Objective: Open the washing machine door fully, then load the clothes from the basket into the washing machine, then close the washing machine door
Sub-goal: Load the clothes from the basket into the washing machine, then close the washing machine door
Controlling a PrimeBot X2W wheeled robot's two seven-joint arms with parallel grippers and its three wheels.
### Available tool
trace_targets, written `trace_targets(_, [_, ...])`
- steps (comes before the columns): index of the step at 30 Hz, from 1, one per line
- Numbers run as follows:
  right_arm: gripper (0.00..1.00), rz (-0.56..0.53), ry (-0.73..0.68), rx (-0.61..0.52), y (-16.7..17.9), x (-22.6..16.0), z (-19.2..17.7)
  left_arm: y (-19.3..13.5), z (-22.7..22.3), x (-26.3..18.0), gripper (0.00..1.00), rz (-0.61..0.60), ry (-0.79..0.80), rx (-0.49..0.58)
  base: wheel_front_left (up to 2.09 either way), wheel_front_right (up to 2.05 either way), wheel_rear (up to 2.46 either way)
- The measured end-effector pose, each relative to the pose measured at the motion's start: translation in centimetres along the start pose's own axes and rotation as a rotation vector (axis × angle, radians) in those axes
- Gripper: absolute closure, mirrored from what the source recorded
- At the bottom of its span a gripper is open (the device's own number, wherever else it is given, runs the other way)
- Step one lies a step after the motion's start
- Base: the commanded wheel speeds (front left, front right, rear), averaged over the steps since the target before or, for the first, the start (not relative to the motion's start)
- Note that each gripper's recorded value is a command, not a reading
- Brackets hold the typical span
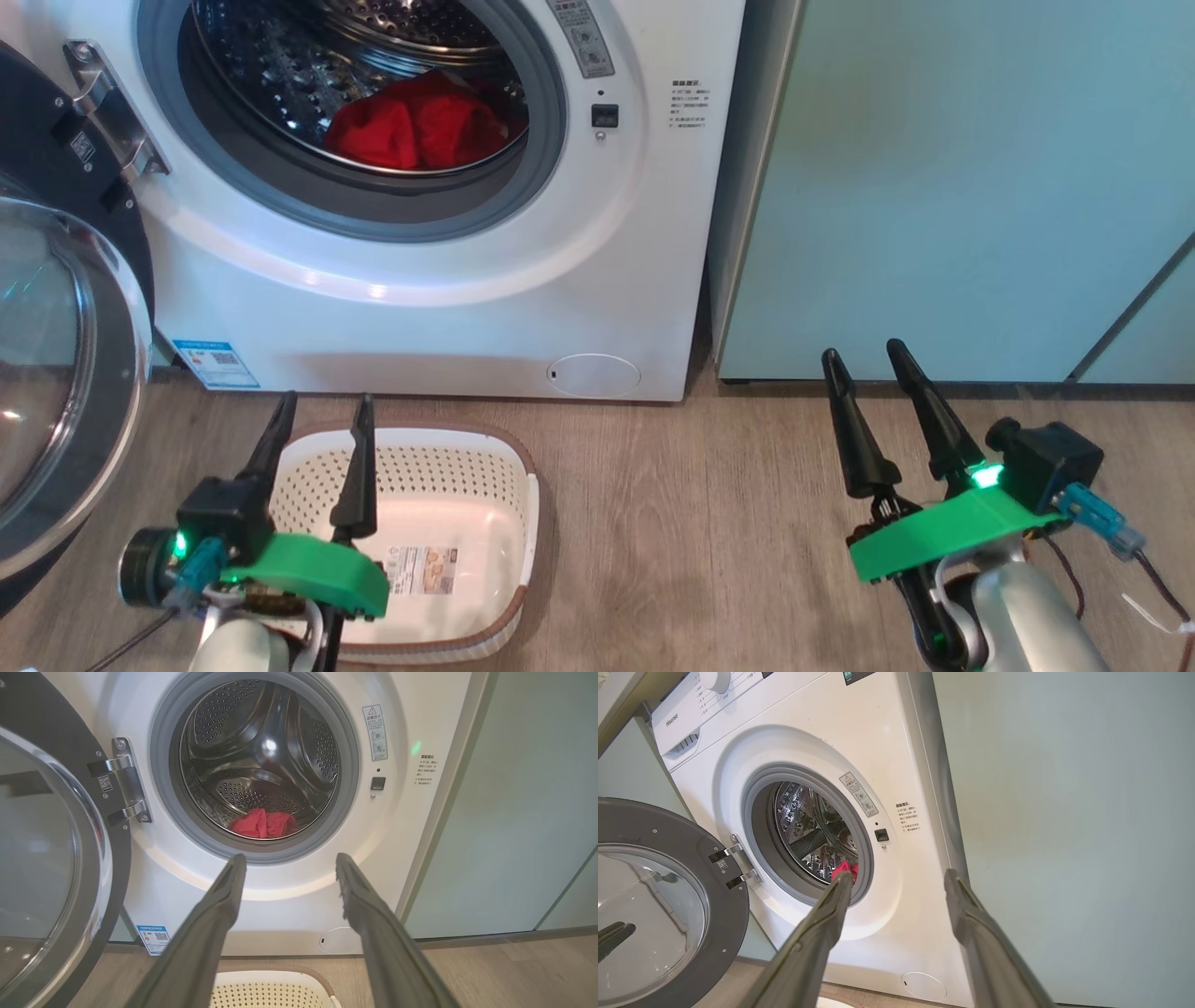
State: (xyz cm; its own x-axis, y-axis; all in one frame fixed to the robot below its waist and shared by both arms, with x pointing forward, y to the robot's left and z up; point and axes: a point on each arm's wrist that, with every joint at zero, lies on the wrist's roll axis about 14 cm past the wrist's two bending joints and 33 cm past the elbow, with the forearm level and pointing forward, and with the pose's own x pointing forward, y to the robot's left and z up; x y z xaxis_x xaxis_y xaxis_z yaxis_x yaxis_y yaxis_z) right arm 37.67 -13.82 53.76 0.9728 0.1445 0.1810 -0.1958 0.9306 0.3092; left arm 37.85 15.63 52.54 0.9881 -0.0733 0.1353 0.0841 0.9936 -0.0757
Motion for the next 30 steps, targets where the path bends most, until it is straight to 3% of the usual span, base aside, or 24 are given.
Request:
trace_targets(19, [0.00,-0.002,0.000,0.000,-0.04,-0.05,0.03,-0.06,-0.84,-0.15,0.00,0.016,0.026,-0.004,-0.02,0.02,0.00])
trace_targets(30, [0.00,0.005,0.008,0.001,0.16,0.07,-0.28,0.30,-0.82,-0.28,0.00,0.031,0.026,-0.004,-1.17,1.17,0.00])
